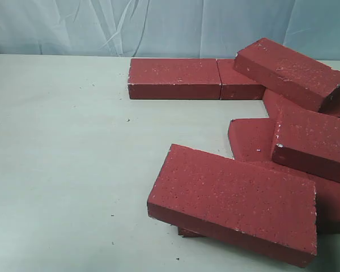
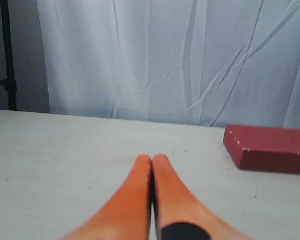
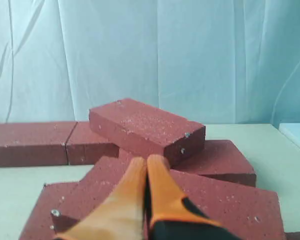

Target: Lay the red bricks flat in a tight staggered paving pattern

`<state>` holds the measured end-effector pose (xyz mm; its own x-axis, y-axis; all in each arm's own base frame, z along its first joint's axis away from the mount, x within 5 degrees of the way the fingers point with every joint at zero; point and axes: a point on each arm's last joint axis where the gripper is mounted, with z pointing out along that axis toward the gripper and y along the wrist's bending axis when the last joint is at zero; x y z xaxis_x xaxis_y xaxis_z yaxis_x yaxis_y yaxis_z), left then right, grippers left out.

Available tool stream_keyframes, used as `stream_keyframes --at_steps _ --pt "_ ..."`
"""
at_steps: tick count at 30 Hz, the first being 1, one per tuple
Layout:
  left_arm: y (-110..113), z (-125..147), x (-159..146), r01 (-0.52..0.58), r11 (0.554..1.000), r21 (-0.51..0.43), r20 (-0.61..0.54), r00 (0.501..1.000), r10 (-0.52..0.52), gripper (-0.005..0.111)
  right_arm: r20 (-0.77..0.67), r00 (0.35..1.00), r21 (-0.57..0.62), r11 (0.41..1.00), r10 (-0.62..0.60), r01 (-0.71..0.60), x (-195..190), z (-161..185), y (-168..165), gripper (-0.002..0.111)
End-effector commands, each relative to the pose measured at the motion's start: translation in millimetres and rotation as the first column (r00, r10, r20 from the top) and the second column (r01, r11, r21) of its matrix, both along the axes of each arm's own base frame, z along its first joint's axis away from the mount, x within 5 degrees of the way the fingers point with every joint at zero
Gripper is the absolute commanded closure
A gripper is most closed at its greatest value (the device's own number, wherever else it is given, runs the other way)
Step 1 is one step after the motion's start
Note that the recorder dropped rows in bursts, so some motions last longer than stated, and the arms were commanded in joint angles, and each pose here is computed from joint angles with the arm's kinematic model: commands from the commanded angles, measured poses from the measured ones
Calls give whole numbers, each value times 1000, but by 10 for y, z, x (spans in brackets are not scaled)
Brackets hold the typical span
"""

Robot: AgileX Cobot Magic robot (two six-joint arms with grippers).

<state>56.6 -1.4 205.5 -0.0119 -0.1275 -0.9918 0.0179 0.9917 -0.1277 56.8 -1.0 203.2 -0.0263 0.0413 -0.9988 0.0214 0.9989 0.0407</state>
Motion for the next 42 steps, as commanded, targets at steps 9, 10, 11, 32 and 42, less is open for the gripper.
stream_keyframes --at_steps 9,10,11,32,42 --pt "43 253 -38 5 983 -184 287 957 49 107 183 982 250 968 -35 -12 -16 167 -23 109" --pt "47 278 -46 19 975 -223 312 949 53 107 194 980 249 968 -34 -15 -23 211 -23 109" --pt "47 301 -53 35 967 -251 337 940 54 107 201 979 250 968 -33 -19 -30 245 -21 109" --pt "-40 1473 743 51 992 -112 171 985 -31 107 182 983 113 993 23 -45 133 1633 22 109" --pt "-382 1167 1377 206 951 230 -377 920 -109 107 -297 951 -66 991 90 -114 626 1631 62 109"
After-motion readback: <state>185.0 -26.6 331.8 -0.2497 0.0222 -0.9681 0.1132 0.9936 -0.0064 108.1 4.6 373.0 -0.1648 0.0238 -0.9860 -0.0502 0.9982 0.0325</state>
